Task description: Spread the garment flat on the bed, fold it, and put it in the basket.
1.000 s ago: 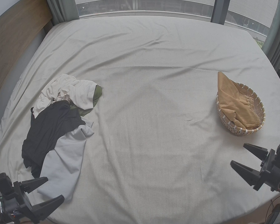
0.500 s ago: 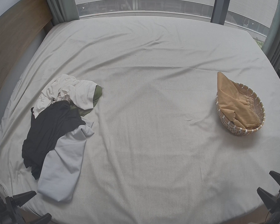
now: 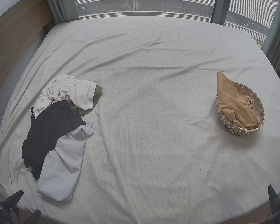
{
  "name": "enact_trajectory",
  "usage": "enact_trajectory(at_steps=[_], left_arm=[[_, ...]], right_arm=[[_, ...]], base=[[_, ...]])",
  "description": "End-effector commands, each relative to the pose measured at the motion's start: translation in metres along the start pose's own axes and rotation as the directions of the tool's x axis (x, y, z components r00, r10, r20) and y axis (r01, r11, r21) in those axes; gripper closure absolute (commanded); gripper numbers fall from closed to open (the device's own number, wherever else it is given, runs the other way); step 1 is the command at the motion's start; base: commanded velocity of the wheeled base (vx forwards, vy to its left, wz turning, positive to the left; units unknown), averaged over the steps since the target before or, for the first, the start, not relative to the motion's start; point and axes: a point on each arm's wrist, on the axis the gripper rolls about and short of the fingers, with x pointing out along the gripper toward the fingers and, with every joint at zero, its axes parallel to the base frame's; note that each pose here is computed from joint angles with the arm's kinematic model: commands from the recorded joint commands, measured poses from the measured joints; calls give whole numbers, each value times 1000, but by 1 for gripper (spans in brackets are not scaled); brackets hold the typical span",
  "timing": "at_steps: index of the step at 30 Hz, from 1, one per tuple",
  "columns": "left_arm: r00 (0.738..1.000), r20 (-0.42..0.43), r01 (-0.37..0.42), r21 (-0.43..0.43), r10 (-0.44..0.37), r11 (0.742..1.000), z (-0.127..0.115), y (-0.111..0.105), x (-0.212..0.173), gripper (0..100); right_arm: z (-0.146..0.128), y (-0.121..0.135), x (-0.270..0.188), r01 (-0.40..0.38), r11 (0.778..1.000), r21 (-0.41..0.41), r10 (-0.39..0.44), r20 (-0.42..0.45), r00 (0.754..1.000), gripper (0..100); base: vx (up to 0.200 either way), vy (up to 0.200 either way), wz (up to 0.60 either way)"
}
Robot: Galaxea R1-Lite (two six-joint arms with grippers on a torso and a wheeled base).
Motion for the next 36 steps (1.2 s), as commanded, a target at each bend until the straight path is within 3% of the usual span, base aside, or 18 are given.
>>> enact_trajectory(at_steps=[1, 4, 7, 9, 13, 18, 19, 22, 36], left_arm=[[989, 43, -143, 87, 140, 986, -5, 3, -1, 0], [980, 53, -199, 145, 194, 969, -5, 4, -1, 0], [972, 63, -235, 144, 228, 961, -5, 4, -2, 0], [944, 130, -322, 160, 304, 933, -7, 1, -5, 0], [929, 176, -356, 201, 324, 913, -8, 2, -8, 0], [903, 161, -425, 193, 398, 885, -9, 4, -8, 0], [904, 156, -423, 189, 398, 886, -9, 4, -8, 0], [946, 95, -323, 215, 310, 921, -16, 3, -8, 0], [944, 105, -328, 226, 312, 917, -15, 3, -8, 0]], right_arm=[[-6, 0, -3, 0, 1000, 3, 0, 28, 1000, 0], [-7, 0, -2, 3, 1000, 6, -3, 24, 1000, 0], [-7, 0, -2, 1, 1000, 6, -1, 24, 1000, 0], [-7, 0, -2, 4, 1000, 6, -5, 25, 1000, 0], [-7, 0, -2, 6, 1000, 6, -6, 24, 1000, 0], [-7, 0, -3, 6, 1000, 7, -6, 27, 1000, 0], [-7, 0, -3, 6, 1000, 7, -6, 27, 1000, 0], [-7, 0, -3, 3, 1000, 6, -3, 27, 1000, 0], [-7, 0, -3, -11, 1000, -10, 11, 27, 1000, 0]], base=[[0, 0, 0], [0, 0, 0], [0, 0, 0], [0, 0, 0], [0, 0, 0], [0, 0, 0], [0, 0, 0], [0, 0, 0], [0, 0, 0]])
